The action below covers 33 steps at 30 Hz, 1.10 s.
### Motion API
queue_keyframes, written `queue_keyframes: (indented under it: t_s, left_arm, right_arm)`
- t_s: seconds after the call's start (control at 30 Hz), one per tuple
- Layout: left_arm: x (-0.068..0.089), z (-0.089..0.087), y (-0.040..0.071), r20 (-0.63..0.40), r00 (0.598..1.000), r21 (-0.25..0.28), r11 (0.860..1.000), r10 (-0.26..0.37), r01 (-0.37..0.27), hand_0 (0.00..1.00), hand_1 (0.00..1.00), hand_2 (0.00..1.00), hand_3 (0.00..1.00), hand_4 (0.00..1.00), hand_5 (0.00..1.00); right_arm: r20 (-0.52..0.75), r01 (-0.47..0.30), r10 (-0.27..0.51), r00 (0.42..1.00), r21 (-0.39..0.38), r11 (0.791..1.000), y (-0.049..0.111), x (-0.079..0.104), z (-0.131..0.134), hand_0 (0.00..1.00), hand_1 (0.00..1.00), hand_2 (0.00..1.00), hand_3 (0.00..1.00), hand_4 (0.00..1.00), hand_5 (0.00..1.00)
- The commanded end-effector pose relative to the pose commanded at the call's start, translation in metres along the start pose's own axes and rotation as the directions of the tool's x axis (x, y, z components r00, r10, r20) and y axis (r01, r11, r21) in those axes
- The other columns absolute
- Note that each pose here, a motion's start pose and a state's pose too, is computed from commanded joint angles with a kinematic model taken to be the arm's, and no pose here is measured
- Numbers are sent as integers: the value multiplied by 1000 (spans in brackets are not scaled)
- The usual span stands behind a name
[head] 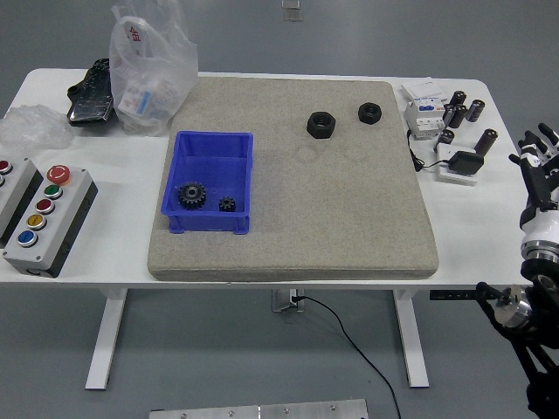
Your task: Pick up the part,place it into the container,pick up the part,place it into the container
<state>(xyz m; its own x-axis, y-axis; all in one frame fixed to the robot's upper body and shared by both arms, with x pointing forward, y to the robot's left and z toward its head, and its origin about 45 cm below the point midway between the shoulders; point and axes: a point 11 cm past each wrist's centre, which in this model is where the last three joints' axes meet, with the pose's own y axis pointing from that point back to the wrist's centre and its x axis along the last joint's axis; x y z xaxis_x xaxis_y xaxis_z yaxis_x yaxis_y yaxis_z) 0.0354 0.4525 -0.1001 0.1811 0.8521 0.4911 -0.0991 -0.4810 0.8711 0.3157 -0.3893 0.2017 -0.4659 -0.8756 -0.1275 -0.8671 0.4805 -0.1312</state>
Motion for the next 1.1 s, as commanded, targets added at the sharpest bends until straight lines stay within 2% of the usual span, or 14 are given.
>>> queue_keyframes:
  t_s: [0.23,0.43,0.7,1.1]
  left_arm:
    - [1,1,0,1,1000,-12,1000,1,0,689,577,554,622,591,160]
    - [-4,2,0,-4,1000,-24,1000,-11,11,689,578,554,623,592,158]
    - [-10,13,2,0,1000,-56,998,-30,30,689,579,553,624,595,153]
    - [-7,17,1,-2,1000,-58,998,-21,21,689,578,553,624,596,151]
  right_arm:
    - [5,-23,23,1000,20,1000,0,5,-5,649,694,707,687,656,314]
    - [82,-34,30,996,49,998,-2,5,-13,646,688,699,683,649,306]
    - [99,-48,40,994,85,995,-7,6,-25,652,682,680,677,643,319]
    - [105,-31,19,994,110,994,-9,-4,-32,661,684,675,675,658,353]
